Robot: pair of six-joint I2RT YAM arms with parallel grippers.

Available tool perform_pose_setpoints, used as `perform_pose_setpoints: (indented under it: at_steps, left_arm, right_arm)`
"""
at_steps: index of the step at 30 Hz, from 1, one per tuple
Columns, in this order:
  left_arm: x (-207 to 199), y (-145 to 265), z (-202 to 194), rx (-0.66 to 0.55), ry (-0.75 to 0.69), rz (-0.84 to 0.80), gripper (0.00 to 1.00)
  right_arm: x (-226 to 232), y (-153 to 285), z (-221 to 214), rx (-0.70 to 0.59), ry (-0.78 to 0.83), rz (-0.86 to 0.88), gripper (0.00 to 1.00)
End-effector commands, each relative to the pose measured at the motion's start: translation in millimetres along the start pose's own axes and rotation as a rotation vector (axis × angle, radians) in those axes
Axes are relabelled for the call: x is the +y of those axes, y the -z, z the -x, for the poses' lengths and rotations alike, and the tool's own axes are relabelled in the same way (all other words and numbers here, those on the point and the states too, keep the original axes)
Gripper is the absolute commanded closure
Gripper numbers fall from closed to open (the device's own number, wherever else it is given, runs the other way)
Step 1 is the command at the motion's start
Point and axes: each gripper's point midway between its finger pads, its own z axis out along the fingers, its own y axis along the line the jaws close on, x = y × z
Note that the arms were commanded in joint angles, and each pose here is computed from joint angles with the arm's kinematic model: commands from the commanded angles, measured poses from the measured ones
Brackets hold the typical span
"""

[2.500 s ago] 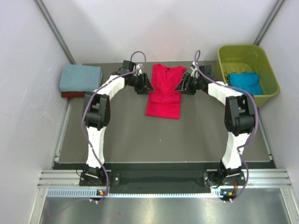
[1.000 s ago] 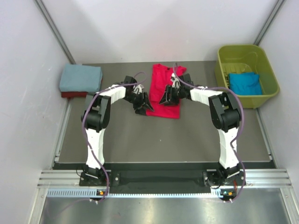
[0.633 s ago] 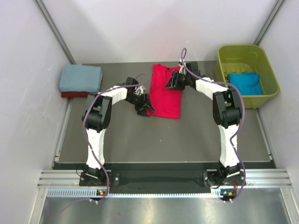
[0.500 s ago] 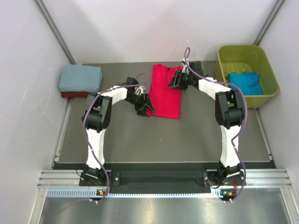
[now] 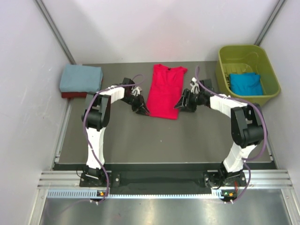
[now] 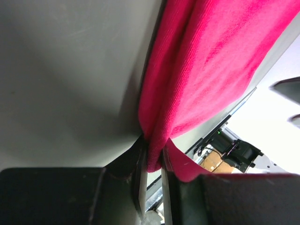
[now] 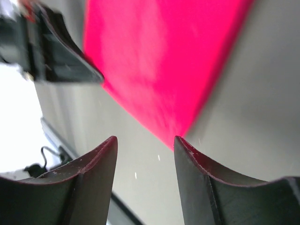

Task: Fold and stack the t-shirts
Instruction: Fold the tshirt

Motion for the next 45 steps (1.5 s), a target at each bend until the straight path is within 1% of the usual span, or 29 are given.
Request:
perform_pose_setpoints:
  at_steps: [1,5,8,14,17,29,32,34,36,40,41,42,43,44,45]
  left_arm:
    - [22,3,0,-0.022,-0.007,0.081,0.79]
    - [24,0,-7,-0.008,0.01,0.072,0.78]
    - [25,0,-8,-0.008,0.002,0.072,0.78]
    - [18,0,-11,-0.008,-0.008,0.061,0.79]
    - [14,-2,-12,-0.006,-0.016,0.055,0.79]
    - [2,-8,-15,0.004,-0.029,0.03,0.8]
    - [4,-8,-18,0.011,-0.024,0.032,0.8]
    - [5,-8,-20,0.015,-0.021,0.032,0.8]
    - [4,-6,-22,0.014,-0.021,0.032,0.82]
    - [5,-3,-28,0.021,-0.021,0.036,0.85]
    - [6,-2,-30,0.023,-0.026,0.041,0.89]
    - [4,1,-31,0.02,-0.036,0.039,0.92]
    - [6,1,-34,0.025,-0.035,0.042,0.94]
    - [5,2,-35,0.026,-0.044,0.039,1.0]
    - [1,6,-38,0.028,-0.049,0.026,1.0]
  right_arm:
    - [2,9,-13,-0.001,-0.048,0.045,0.48]
    - [-17,-6,-34,0.043,-0.142,0.039,0.47]
    - [-26,-17,-38,0.055,-0.173,0.031,0.46]
    - [-31,-29,-38,0.072,-0.187,0.022,0.46]
    - [-26,-34,-42,0.087,-0.184,0.032,0.46]
    - [-15,-40,-68,0.154,-0.186,0.042,0.52]
    - [-16,-40,-70,0.155,-0.188,0.041,0.59]
    - [-17,-39,-70,0.152,-0.18,0.037,0.74]
    - [-18,-38,-69,0.147,-0.172,0.029,0.88]
    - [-18,-31,-67,0.131,-0.162,0.02,0.93]
    - [-17,-28,-65,0.122,-0.151,0.023,0.95]
    - [-17,-26,-65,0.119,-0.146,0.021,0.99]
    - [-18,-24,-66,0.117,-0.142,0.02,1.0]
    - [-14,-19,-65,0.108,-0.133,0.025,1.0]
    - [-14,-16,-65,0.105,-0.128,0.028,1.0]
